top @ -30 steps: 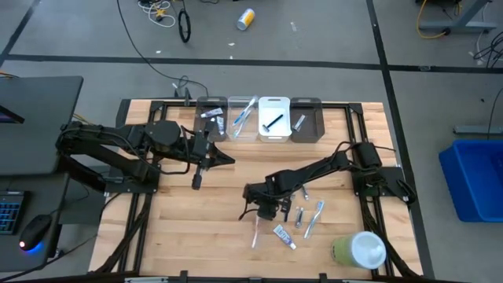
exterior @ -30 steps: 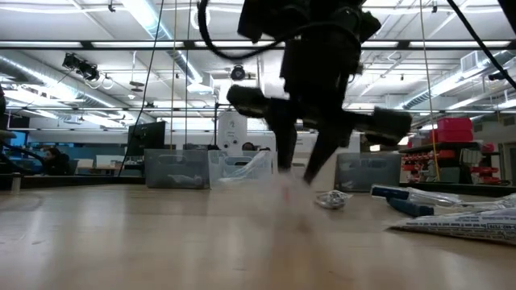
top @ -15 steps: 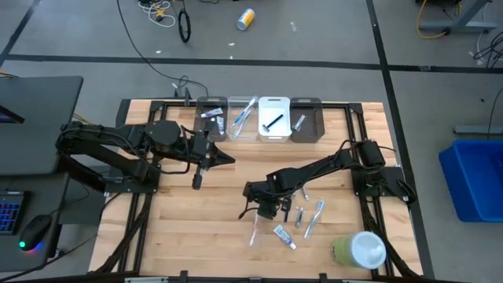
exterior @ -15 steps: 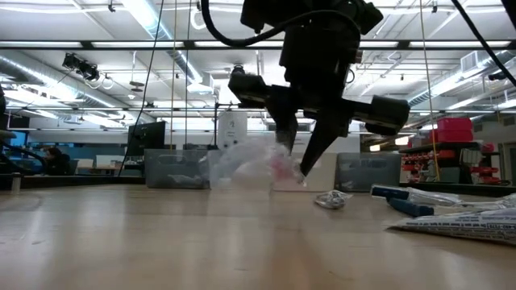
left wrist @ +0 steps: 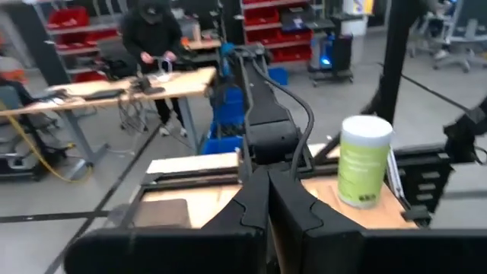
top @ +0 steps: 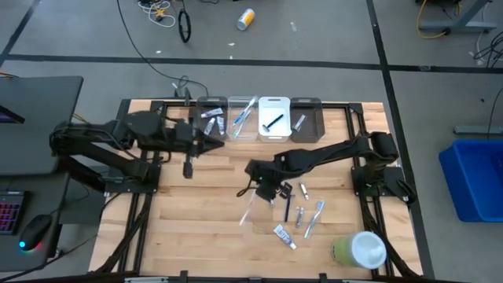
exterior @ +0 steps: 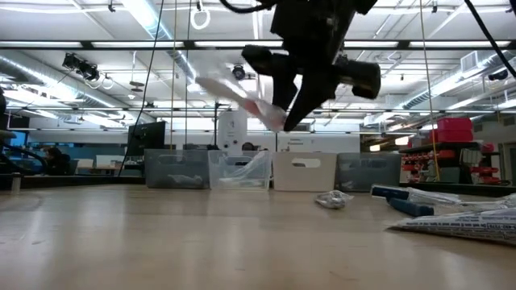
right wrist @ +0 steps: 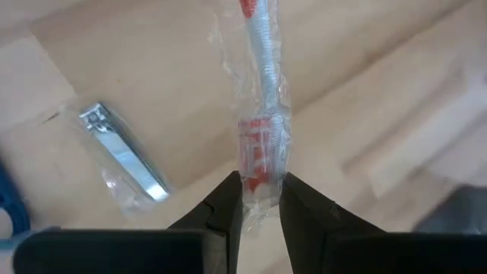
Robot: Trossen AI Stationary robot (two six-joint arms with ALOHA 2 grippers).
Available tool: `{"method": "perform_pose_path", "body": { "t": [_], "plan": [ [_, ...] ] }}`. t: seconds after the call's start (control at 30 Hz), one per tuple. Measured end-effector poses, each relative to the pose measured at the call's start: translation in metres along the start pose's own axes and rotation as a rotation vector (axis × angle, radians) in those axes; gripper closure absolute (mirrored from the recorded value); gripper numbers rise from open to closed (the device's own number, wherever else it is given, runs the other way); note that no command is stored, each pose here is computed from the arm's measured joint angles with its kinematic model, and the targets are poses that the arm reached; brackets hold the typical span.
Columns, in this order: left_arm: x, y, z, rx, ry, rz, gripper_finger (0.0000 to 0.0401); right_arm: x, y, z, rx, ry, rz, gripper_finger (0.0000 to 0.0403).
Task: Pick & Place Travel size toiletries
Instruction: Put the orange toothbrush into the transparent bin
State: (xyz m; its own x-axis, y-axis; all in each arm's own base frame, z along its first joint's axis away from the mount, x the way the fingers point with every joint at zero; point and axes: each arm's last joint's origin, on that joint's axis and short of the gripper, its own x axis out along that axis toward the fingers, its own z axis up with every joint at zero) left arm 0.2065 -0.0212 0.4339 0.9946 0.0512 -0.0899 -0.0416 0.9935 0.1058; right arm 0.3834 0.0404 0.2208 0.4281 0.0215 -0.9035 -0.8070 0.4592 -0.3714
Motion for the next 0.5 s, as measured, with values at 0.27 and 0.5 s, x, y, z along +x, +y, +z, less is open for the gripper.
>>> {"method": "perform_pose_path", "body": {
  "t": [0.27,0.5],
  "plan": [
    [-0.033,0.02,0.011,0.03,-0.068,0.177,0.0394,-0.032,-0.022,-0.027,0.229,-0.031,-0.114,0.0323],
    [-0.048,0.032,0.014,0.051,-0.088,0.253,0.0397,-0.045,-0.044,-0.058,0.458,-0.054,-0.212,0.0323]
  ]
}}
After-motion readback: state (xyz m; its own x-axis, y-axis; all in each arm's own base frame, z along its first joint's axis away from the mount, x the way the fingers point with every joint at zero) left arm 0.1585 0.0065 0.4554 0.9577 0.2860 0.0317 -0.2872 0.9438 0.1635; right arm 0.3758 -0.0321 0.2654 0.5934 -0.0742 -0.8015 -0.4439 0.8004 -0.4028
